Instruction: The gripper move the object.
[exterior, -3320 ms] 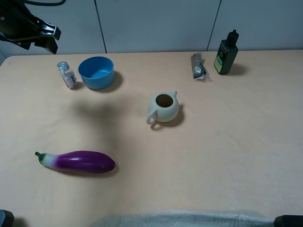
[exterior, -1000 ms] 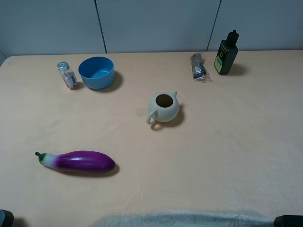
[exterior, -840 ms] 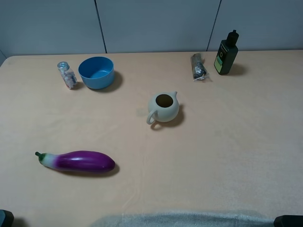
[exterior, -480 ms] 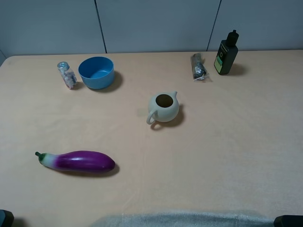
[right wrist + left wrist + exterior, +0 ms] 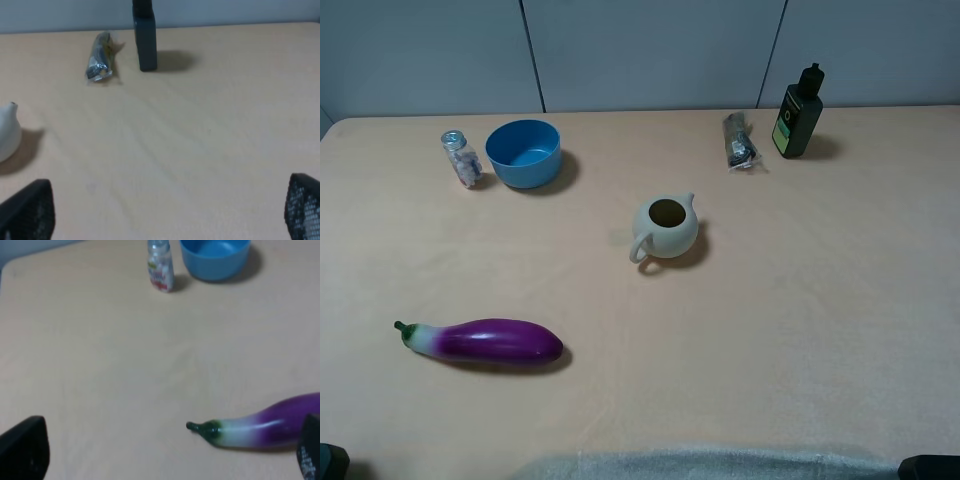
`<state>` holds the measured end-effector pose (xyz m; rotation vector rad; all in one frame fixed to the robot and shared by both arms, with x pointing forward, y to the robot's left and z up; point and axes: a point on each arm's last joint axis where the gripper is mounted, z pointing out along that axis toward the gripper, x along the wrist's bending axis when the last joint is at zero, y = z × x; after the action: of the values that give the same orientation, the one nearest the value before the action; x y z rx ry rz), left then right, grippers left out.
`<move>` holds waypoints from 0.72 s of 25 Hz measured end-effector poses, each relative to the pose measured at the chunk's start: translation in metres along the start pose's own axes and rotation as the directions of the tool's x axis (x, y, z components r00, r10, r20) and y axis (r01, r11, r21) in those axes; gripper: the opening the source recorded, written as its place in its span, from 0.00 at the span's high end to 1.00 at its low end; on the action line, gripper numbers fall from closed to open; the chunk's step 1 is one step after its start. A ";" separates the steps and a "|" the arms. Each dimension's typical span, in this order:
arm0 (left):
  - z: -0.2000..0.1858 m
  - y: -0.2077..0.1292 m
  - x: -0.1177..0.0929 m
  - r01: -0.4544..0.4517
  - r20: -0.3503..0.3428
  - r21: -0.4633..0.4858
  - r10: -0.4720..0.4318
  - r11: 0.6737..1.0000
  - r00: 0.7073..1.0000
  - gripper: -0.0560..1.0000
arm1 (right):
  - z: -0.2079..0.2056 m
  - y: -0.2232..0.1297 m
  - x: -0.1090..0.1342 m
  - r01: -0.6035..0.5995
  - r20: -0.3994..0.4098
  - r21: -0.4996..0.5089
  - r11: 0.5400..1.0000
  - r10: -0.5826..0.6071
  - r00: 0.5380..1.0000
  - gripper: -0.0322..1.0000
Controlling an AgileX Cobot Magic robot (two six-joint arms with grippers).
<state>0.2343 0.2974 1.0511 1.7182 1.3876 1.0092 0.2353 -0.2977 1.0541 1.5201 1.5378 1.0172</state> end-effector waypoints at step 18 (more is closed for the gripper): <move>0.000 0.000 0.000 0.000 -0.001 0.000 0.000 1.000 1.000 0.01 | 0.000 0.000 0.000 0.000 0.000 -0.001 1.000 0.000 1.000 0.30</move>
<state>0.2341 0.2974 1.0510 1.7185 1.3878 1.0100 0.2354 -0.2977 1.0542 1.5192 1.5370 1.0179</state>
